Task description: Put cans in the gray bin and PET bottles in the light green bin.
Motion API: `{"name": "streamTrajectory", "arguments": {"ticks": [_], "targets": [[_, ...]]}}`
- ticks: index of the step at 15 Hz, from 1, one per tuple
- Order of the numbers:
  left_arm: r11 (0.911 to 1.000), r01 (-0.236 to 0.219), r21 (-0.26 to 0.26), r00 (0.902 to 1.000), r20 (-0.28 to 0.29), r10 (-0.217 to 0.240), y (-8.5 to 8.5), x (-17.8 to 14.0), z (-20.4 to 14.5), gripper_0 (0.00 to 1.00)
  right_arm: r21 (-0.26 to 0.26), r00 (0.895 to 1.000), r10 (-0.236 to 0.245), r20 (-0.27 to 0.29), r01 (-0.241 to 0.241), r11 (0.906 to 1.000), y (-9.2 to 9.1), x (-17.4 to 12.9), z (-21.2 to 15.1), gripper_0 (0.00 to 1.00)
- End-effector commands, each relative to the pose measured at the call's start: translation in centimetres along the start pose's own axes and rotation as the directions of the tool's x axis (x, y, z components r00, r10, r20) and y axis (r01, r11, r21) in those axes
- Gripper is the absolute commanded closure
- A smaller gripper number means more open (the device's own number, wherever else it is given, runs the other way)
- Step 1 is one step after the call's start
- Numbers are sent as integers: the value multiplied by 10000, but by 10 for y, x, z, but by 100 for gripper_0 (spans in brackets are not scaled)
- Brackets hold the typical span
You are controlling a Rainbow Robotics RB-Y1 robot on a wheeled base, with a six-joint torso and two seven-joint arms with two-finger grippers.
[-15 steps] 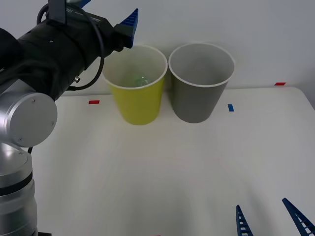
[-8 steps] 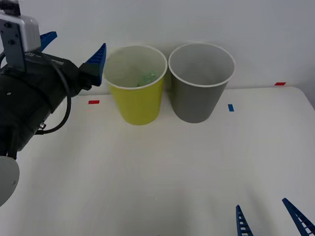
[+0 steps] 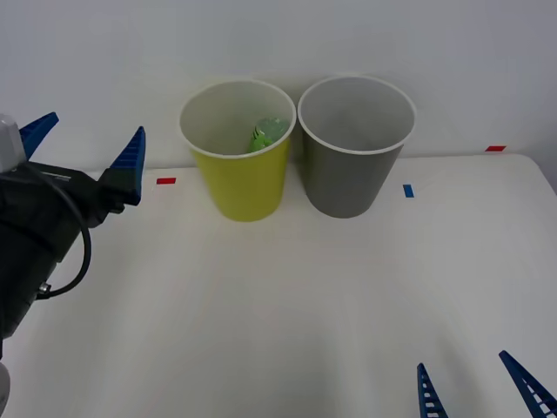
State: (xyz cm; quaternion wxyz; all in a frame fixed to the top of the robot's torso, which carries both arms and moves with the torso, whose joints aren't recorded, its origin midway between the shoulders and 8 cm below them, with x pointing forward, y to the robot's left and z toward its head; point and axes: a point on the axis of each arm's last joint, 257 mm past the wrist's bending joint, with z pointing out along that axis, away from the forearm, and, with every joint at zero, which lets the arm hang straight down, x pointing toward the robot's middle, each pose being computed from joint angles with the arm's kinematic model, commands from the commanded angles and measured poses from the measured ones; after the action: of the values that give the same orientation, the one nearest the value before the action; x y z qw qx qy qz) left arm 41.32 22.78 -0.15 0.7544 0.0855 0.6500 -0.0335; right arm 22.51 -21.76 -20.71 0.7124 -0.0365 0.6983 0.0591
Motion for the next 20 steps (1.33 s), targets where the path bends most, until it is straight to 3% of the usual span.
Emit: {"name": "streamTrajectory", "arguments": {"ticks": [1,8,11,16,20], "targets": [[9990,328,-292,9992,-213,-334,8,21,-19,0,0,10000,0,0,0,10000,0,0,0,0],[9932,951,-668,9905,-935,-1011,11,65,-61,0,0,10000,0,0,0,10000,0,0,0,0],[9951,689,-715,9930,-907,-753,16,69,-71,0,0,10000,0,0,0,10000,0,0,0,0],[9946,624,-823,9974,-311,-652,19,104,-84,0,0,10000,0,0,0,10000,0,0,0,0],[9946,584,-853,9968,-491,-627,15,126,-113,0,0,10000,0,0,0,10000,0,0,0,0]]}}
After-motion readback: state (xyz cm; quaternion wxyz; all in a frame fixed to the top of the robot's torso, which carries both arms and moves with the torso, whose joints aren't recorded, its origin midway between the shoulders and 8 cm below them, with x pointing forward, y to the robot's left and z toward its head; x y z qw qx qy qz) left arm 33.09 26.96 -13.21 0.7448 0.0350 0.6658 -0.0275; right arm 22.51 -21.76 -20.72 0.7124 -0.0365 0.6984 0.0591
